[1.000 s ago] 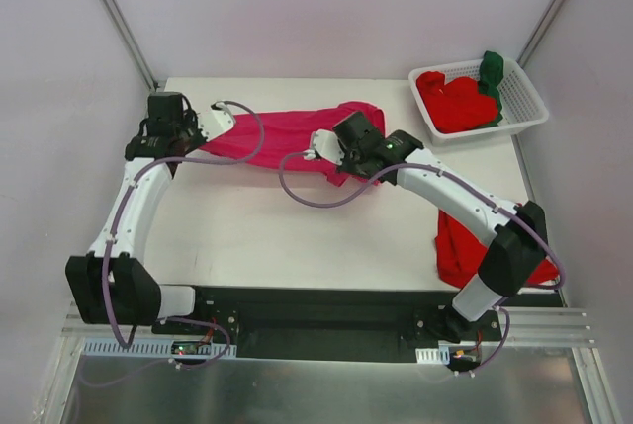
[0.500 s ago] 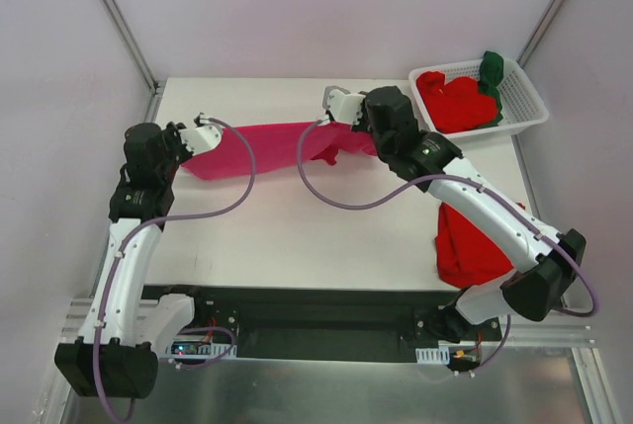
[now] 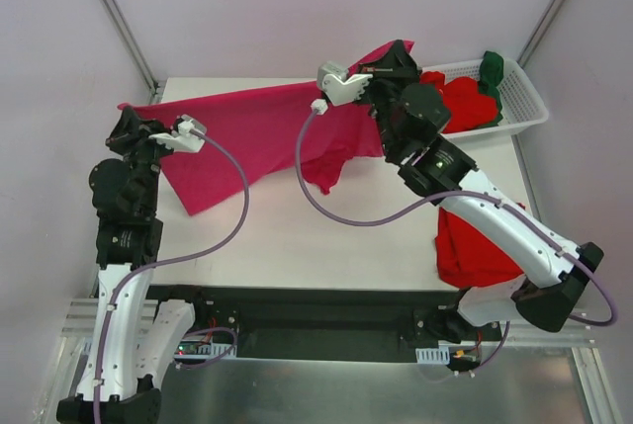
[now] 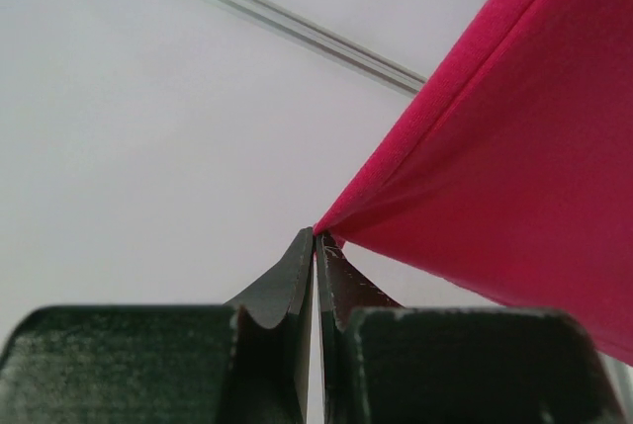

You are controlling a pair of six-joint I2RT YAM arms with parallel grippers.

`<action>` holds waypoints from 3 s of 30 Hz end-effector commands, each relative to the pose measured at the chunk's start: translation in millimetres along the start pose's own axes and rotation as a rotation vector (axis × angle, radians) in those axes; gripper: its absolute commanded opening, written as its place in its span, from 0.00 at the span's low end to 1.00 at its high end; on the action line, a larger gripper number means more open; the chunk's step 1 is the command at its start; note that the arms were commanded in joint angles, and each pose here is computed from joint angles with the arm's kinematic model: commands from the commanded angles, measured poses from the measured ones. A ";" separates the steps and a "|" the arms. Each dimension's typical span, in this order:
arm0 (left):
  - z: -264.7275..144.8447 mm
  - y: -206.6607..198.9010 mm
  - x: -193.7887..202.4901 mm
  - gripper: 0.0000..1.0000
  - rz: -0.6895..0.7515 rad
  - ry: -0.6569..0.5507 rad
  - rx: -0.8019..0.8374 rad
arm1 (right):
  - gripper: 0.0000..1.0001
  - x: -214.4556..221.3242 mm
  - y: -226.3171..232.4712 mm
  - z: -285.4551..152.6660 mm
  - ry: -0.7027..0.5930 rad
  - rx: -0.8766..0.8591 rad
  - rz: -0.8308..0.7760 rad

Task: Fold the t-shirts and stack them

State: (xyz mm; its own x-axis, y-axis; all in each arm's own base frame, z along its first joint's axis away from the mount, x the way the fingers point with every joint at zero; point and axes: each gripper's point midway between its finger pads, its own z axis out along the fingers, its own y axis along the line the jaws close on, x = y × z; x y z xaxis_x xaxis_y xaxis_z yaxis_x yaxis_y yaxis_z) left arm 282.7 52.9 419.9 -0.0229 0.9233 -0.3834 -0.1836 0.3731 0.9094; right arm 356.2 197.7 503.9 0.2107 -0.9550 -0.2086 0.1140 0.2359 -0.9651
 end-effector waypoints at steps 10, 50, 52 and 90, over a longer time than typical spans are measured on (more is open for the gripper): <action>23.3 122.7 -63.7 0.00 0.154 -0.174 -0.339 | 0.01 28.0 -131.4 -49.8 -0.001 0.270 0.075; 2.1 124.9 -68.5 0.00 0.228 -0.171 -0.425 | 0.01 79.5 -128.9 -56.2 0.029 0.305 -0.208; 11.5 95.6 -65.1 0.00 0.253 -0.188 -0.362 | 0.01 84.3 -129.1 -50.5 0.049 0.291 -0.182; 26.9 318.2 -139.3 0.00 0.244 -0.187 -0.807 | 0.01 52.7 -302.7 -27.1 0.052 0.650 -0.242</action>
State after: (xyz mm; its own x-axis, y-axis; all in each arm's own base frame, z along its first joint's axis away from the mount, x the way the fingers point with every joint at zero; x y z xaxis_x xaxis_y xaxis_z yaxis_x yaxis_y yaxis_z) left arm 329.4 31.1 677.7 0.0372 0.9950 -0.0925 -0.6567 0.0940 0.7482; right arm 369.6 104.5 682.1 0.1338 -0.9880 -0.0769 0.4718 0.1317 -0.8718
